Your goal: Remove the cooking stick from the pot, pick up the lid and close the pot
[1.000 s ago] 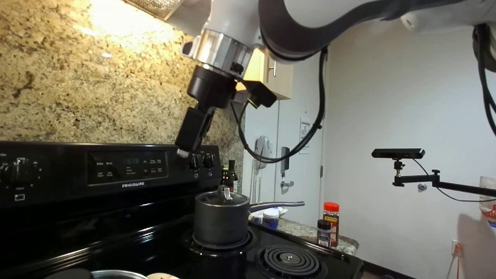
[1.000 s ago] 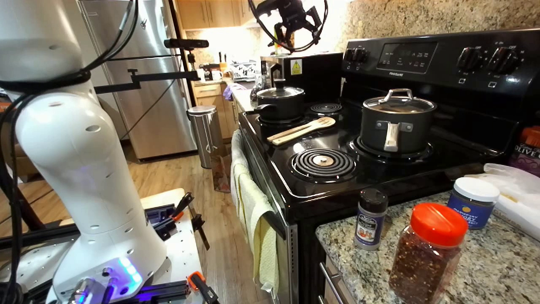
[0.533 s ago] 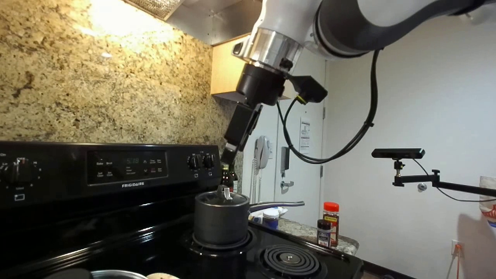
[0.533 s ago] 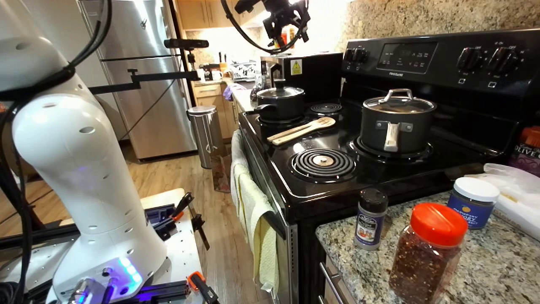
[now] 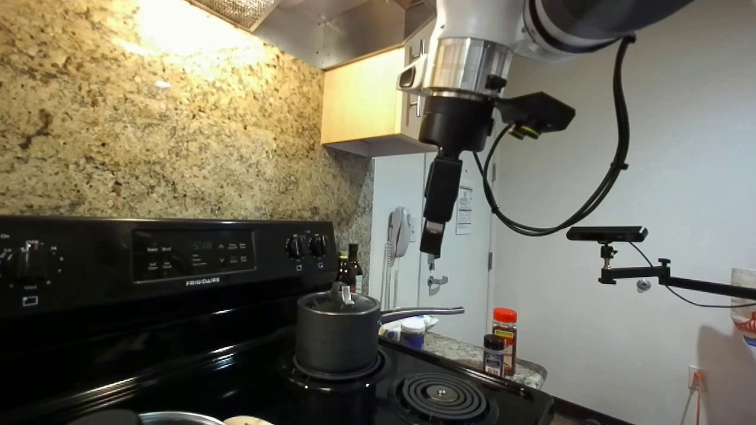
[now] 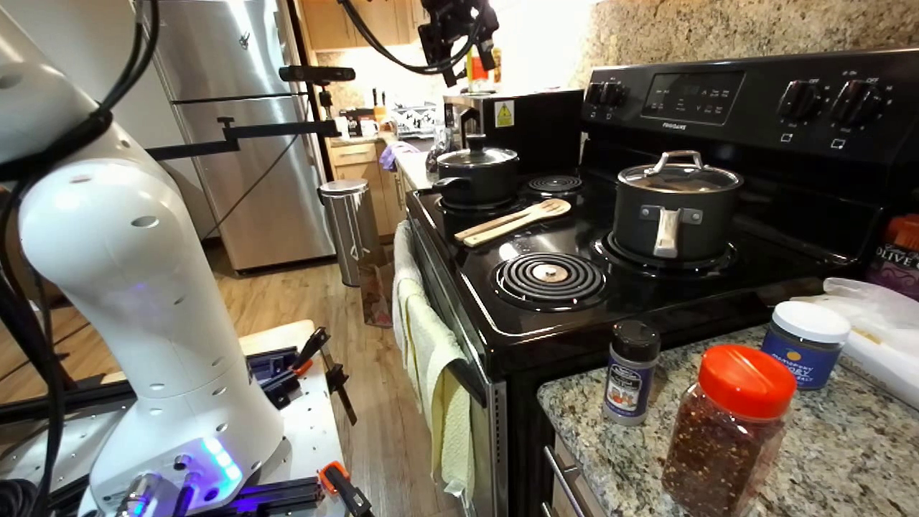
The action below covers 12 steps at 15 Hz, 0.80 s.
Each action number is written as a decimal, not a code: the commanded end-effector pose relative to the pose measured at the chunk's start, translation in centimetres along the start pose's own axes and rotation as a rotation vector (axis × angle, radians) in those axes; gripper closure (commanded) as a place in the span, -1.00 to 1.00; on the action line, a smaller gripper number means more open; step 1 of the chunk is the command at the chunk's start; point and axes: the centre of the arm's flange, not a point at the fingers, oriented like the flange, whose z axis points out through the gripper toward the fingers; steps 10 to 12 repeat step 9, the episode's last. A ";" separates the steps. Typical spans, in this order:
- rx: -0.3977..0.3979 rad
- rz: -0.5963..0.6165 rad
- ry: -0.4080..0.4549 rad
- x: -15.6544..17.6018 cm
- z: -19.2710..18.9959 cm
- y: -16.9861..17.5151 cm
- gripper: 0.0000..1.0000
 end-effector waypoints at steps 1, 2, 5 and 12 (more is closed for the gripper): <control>0.052 0.000 -0.006 -2.7 0.9 0.0 -1.00; 0.071 -0.006 -0.014 -2.9 1.4 -0.3 -1.00; 0.070 0.021 -0.026 -1.9 1.4 -0.7 -1.00; 0.090 0.028 -0.023 -2.1 2.2 -0.8 -1.00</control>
